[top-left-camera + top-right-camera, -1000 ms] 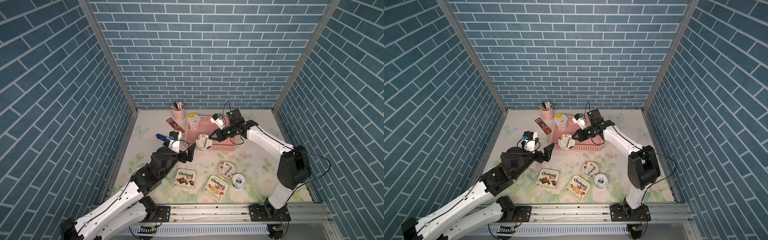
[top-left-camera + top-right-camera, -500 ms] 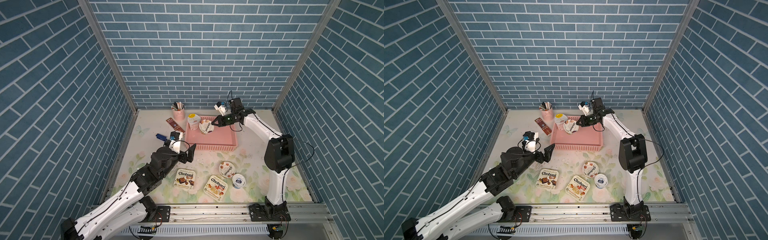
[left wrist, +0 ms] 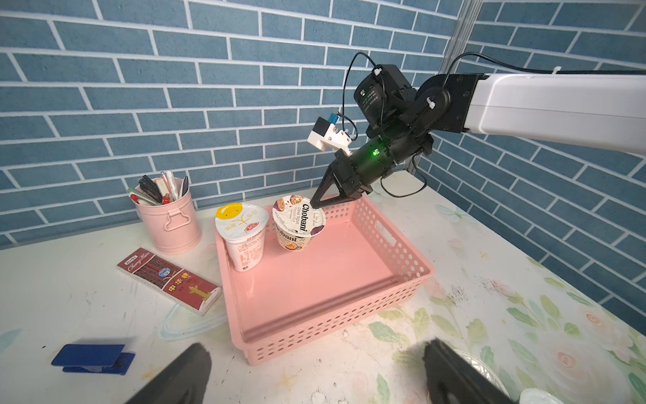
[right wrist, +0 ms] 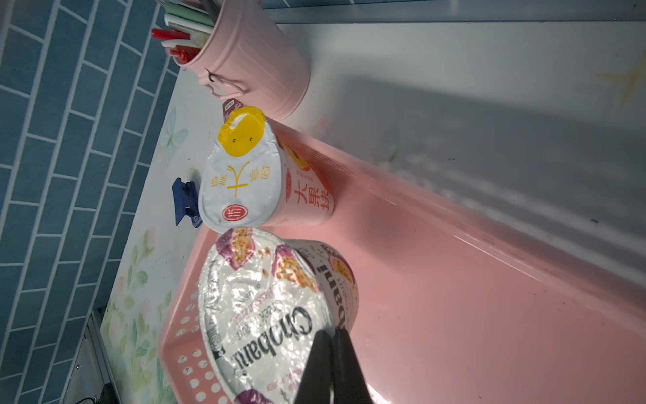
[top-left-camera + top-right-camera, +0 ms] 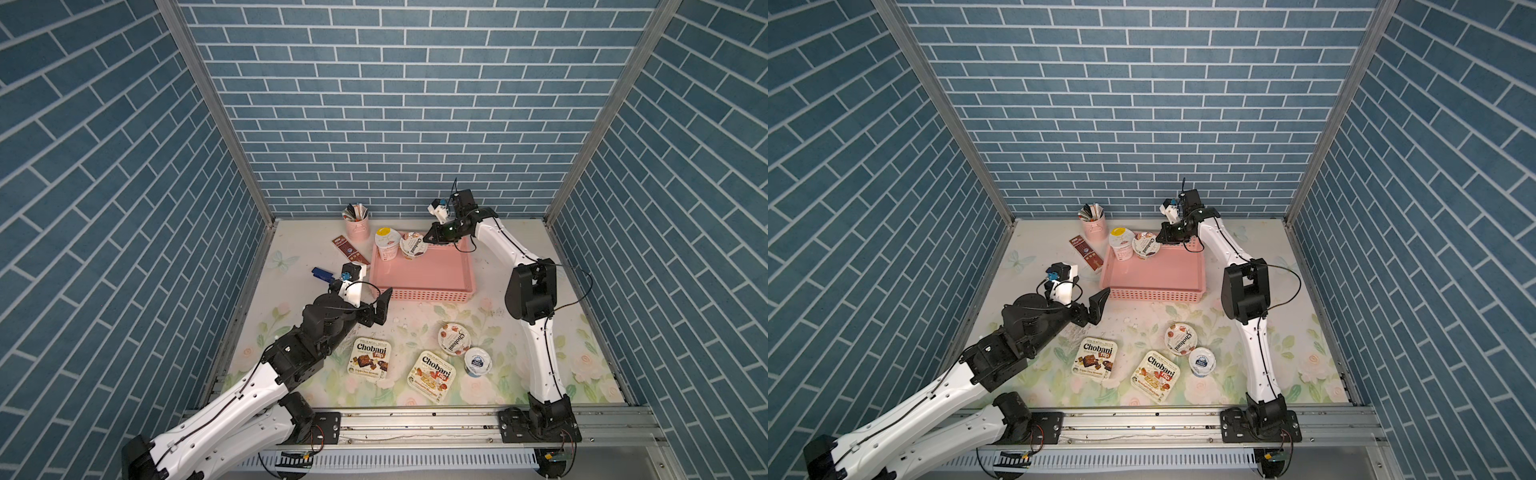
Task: Put the yogurt in the basket
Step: Place the yogurt in the basket.
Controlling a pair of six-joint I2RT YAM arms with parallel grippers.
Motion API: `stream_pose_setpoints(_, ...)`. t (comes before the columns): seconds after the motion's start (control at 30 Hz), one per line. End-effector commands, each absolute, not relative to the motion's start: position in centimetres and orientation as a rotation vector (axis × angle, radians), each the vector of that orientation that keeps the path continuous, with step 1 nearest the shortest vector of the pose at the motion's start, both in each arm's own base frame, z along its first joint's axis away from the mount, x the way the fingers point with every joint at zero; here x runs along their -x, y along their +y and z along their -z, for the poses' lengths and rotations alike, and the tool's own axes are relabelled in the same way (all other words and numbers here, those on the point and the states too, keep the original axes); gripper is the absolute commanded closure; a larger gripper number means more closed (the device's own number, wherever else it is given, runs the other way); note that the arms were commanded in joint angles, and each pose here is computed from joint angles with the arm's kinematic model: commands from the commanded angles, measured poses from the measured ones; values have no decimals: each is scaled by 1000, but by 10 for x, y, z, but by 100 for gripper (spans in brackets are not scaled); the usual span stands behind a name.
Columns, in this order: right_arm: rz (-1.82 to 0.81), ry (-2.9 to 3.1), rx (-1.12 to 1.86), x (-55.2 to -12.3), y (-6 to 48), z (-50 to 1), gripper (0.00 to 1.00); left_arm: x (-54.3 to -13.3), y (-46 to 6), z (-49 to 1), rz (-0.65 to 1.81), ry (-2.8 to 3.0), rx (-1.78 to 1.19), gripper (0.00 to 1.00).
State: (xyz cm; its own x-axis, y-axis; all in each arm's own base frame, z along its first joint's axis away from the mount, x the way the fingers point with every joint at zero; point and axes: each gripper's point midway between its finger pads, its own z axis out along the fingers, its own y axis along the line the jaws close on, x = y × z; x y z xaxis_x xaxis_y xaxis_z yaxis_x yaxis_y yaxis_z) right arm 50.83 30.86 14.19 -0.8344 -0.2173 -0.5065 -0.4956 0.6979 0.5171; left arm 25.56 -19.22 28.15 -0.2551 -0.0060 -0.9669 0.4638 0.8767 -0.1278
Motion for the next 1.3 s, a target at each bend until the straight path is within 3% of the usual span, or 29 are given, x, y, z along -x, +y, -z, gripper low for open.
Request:
stream_pose_setpoints(0.0, -919, 2556, 487, -512, 303, -130, 100, -256, -192, -288, 450, 1766, -351, 0)
stream_pose_setpoints(0.67, -819, 2657, 406, -525, 280, -86, 100, -261, -195, -280, 419, 1785, -367, 0)
stream_pose_setpoints(1.27, -820, 2659, 372, -532, 278, -76, 100, -264, -198, -278, 411, 1795, -375, 0)
